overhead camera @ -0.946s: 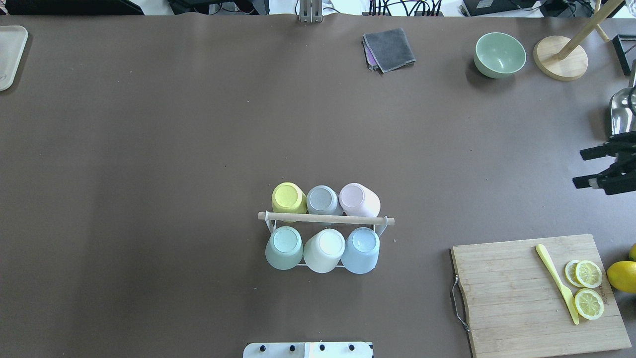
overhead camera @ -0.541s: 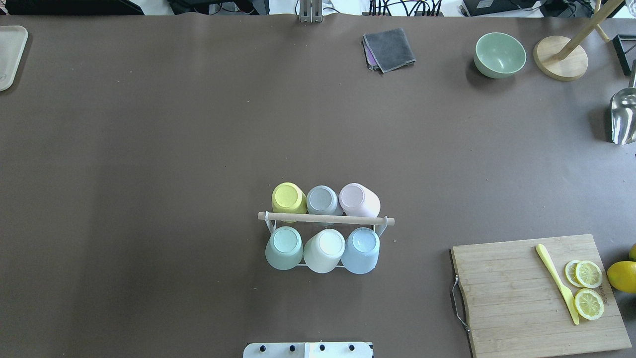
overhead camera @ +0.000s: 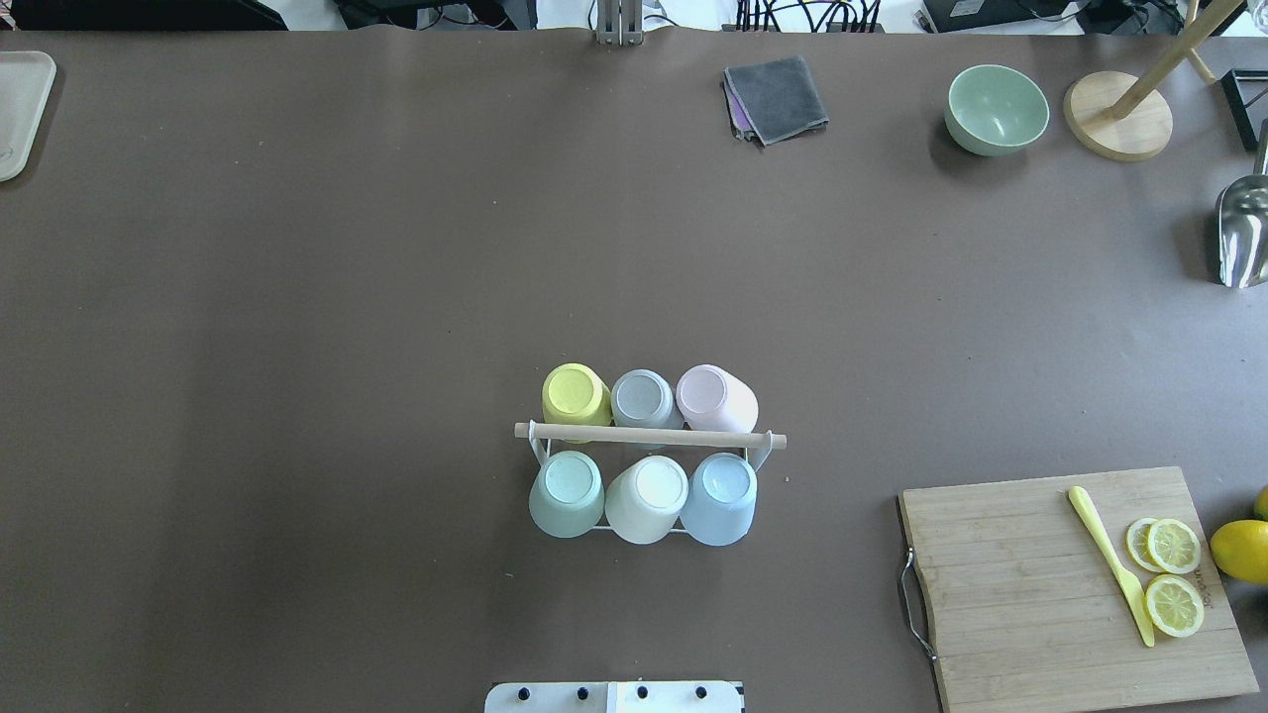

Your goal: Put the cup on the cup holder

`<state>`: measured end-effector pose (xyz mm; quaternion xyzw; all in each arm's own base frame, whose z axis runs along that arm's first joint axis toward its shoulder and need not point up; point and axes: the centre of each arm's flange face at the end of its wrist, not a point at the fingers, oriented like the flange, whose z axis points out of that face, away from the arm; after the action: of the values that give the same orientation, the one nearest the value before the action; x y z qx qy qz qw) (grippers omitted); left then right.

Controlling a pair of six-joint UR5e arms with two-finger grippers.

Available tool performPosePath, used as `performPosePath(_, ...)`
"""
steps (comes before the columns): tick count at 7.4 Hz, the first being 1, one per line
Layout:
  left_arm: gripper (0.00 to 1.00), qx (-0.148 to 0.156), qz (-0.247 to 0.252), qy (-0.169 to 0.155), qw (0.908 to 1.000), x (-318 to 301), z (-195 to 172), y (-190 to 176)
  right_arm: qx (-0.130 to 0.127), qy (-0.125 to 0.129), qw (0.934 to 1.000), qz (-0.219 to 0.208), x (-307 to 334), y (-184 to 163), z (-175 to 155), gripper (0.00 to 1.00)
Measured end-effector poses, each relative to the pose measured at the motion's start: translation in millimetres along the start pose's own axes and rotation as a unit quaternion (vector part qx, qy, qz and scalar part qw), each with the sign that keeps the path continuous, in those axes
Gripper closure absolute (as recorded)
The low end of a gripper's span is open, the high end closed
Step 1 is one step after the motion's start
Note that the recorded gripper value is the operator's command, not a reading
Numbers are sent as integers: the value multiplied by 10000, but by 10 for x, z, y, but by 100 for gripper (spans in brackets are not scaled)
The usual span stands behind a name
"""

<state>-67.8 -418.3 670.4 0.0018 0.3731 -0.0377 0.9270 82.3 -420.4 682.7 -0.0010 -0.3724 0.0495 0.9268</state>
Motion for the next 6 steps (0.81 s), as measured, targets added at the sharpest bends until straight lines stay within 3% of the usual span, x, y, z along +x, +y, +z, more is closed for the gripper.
performPosePath(2,1,149,189,2,9997,41,-14,-31,-435,305,9976,455,118,-28,-11,0)
performPosePath(6,1,264,337,22,9991,88,-24,-56,-507,407,9936,925,24,-276,-287,0)
